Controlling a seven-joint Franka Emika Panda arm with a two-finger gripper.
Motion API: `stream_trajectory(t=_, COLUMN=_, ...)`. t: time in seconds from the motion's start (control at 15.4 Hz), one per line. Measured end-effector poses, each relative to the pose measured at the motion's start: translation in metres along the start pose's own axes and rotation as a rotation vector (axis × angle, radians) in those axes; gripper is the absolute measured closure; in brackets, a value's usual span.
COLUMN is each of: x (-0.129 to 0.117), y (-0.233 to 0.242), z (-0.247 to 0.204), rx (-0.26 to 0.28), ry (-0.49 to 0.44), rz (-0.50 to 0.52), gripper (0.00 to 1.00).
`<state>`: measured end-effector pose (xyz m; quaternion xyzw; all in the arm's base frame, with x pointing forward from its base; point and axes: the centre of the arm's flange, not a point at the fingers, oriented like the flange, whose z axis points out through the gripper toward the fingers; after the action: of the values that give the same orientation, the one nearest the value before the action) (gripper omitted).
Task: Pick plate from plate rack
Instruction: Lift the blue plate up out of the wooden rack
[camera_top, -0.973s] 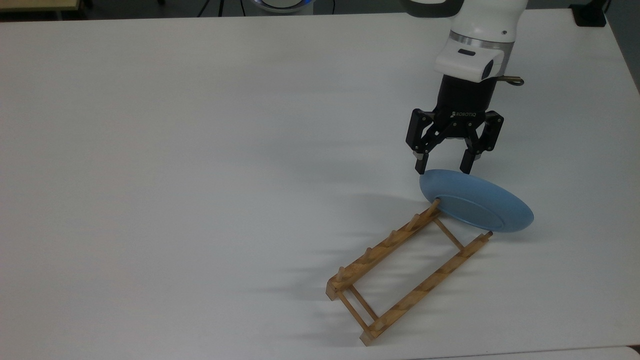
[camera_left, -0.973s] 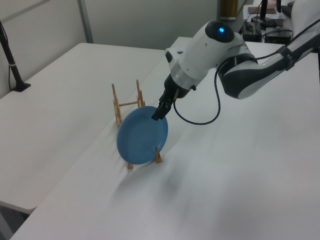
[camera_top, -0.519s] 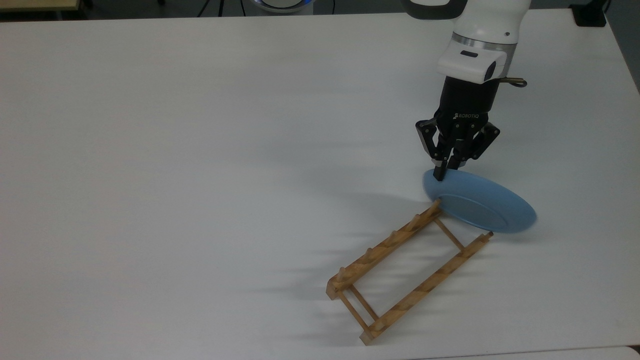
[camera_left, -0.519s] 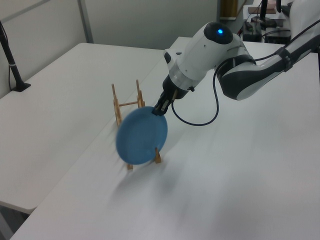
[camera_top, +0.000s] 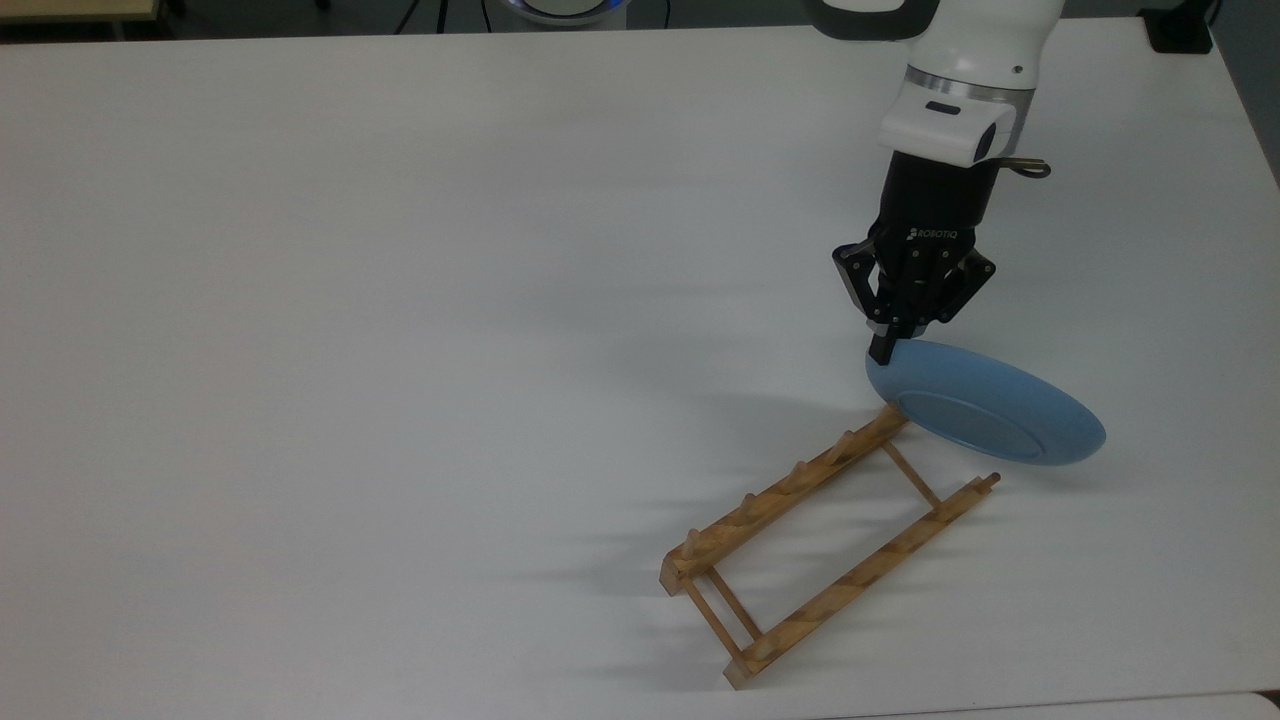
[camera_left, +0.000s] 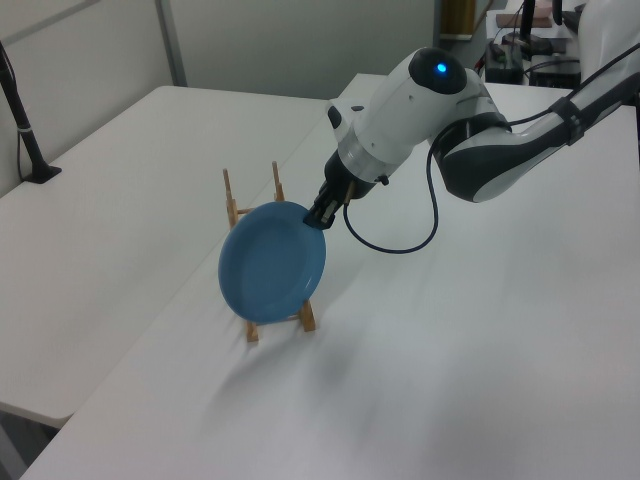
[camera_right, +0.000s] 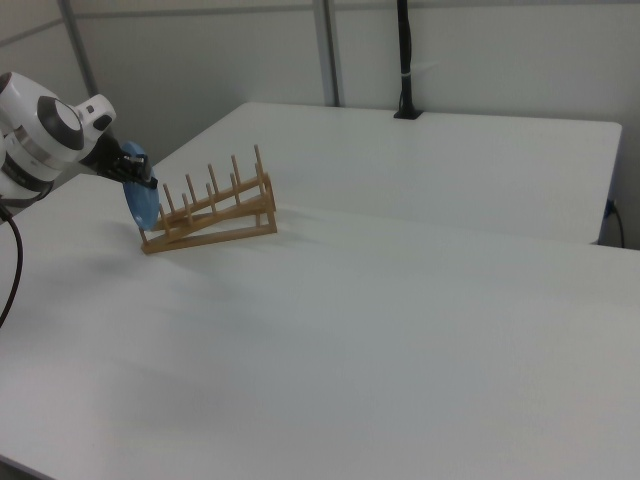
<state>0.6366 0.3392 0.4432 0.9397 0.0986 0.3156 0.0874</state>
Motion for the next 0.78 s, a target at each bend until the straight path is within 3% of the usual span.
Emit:
stream_trajectory(t=0.39, x=0.033, y=0.023, z=-0.05, rx=0.033, ry=0.055, rz=0.1, gripper=0.93)
stream_trajectory(t=0.65, x=0.042, y=0.074, z=-0.083, rx=-0.008, ry=-0.054, rz=0.191, gripper=0.93)
stream_trajectory(t=0.78, x=0.041, y=0.103, z=-0.095, rx=0.014, ry=-0.146, rz=0.184, gripper=0.93)
